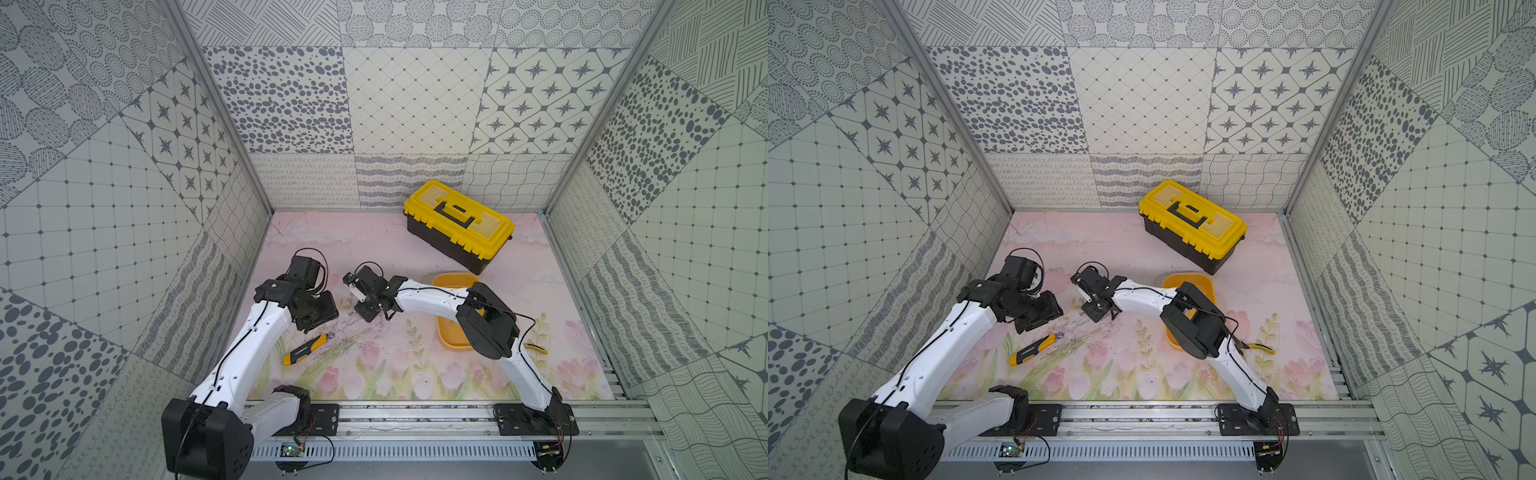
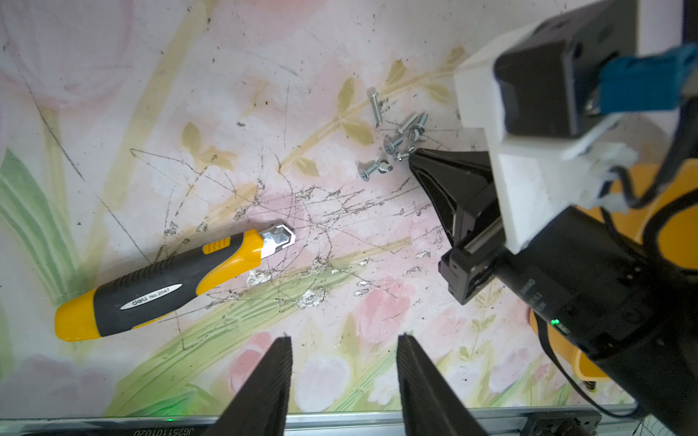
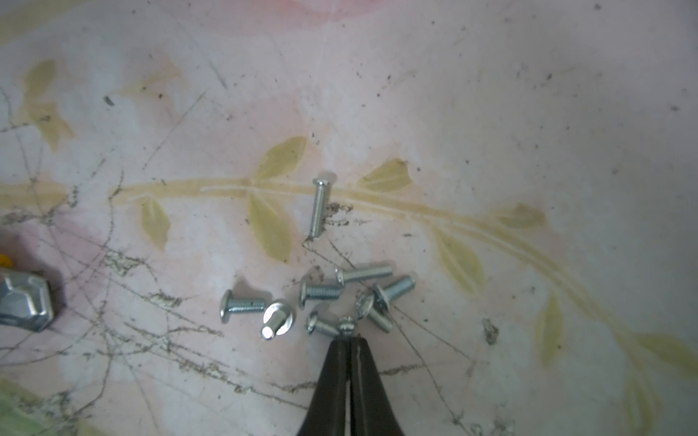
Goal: Put the screws on the desktop into the storage box
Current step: Pick up the screw from the center of the board, then place the screw in the storage box.
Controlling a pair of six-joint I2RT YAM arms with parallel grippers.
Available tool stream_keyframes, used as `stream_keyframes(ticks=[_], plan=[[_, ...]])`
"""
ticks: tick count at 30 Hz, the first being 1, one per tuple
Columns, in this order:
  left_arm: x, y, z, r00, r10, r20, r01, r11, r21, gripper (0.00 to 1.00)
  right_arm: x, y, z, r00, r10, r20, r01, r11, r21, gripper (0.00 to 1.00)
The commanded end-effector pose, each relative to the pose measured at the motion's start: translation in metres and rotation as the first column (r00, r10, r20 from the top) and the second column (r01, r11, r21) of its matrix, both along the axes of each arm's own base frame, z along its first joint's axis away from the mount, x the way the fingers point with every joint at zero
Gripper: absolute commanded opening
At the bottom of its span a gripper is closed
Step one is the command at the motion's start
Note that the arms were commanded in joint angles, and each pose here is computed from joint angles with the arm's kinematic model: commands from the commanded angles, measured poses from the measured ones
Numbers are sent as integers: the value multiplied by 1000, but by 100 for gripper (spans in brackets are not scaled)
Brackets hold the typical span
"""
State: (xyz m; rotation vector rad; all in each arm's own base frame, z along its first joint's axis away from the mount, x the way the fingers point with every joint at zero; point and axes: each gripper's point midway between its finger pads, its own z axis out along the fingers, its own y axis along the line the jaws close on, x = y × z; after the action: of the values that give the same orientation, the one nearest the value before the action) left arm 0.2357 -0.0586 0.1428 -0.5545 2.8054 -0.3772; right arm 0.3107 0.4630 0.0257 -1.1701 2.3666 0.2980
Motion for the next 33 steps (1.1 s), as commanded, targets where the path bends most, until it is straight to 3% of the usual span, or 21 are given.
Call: stream_keyframes(ticks=[1, 14, 20, 25, 33], plan=[[4, 0, 1, 1000, -14, 18, 14, 1000, 3, 50, -20, -38, -29, 996, -24, -86, 11, 989, -145, 0], [3, 0, 0, 1000, -15, 12, 15, 1000, -1, 50, -31, -24, 43, 995, -15, -96, 27, 992, 120, 0], [4, -4, -4, 1000, -25, -5, 24, 1000, -18, 51, -36, -51, 102, 989, -79, -127, 111, 958, 266, 0], [4, -8, -11, 999, -36, -39, 35, 999, -35, 51, -30, -111, 126, 971, -213, -112, 238, 920, 311, 0], [7, -20, -24, 988, -89, -128, 81, 995, -62, 47, -13, -251, 101, 832, -527, -171, 554, 783, 282, 0]])
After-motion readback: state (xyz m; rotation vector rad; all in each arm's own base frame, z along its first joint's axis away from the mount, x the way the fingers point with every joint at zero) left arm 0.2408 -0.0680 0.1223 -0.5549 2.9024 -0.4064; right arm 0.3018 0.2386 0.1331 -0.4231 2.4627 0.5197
